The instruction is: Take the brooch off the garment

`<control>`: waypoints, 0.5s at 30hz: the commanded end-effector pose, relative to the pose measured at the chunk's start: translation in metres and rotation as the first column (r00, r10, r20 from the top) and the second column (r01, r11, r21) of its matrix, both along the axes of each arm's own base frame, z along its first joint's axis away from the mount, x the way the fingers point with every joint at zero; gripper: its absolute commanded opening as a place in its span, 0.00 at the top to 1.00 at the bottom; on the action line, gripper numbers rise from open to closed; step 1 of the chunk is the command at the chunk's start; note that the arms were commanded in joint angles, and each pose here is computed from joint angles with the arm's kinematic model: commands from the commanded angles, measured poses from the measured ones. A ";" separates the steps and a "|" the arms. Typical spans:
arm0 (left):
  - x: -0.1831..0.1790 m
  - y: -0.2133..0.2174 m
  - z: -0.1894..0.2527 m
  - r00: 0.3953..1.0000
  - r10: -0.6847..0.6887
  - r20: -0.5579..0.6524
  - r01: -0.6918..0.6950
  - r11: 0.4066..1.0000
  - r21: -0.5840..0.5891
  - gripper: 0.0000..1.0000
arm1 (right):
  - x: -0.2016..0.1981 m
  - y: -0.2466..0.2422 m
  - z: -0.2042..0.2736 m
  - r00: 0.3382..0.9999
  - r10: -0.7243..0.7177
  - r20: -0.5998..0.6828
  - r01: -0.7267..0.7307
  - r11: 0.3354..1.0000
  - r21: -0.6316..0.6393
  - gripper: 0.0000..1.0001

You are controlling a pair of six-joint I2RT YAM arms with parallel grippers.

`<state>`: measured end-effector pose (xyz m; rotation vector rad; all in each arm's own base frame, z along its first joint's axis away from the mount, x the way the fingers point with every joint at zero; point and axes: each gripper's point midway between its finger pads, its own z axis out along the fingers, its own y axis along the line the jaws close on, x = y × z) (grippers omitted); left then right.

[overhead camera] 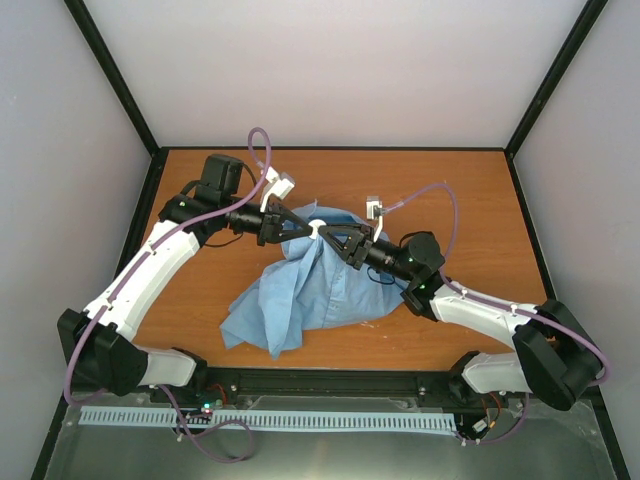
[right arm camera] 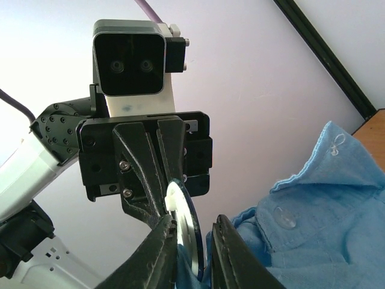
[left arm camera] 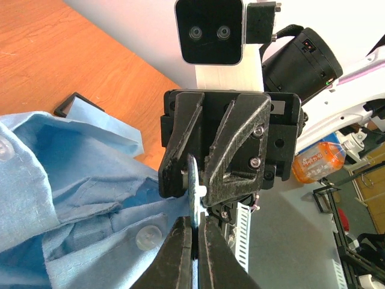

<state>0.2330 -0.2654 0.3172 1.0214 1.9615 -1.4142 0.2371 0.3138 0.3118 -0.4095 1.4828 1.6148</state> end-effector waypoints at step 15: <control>-0.010 -0.005 0.033 0.985 -0.085 0.150 0.095 0.993 -0.064 0.99 | 0.036 -0.003 -0.025 0.968 -0.208 -0.136 0.192 0.974 -0.121 0.91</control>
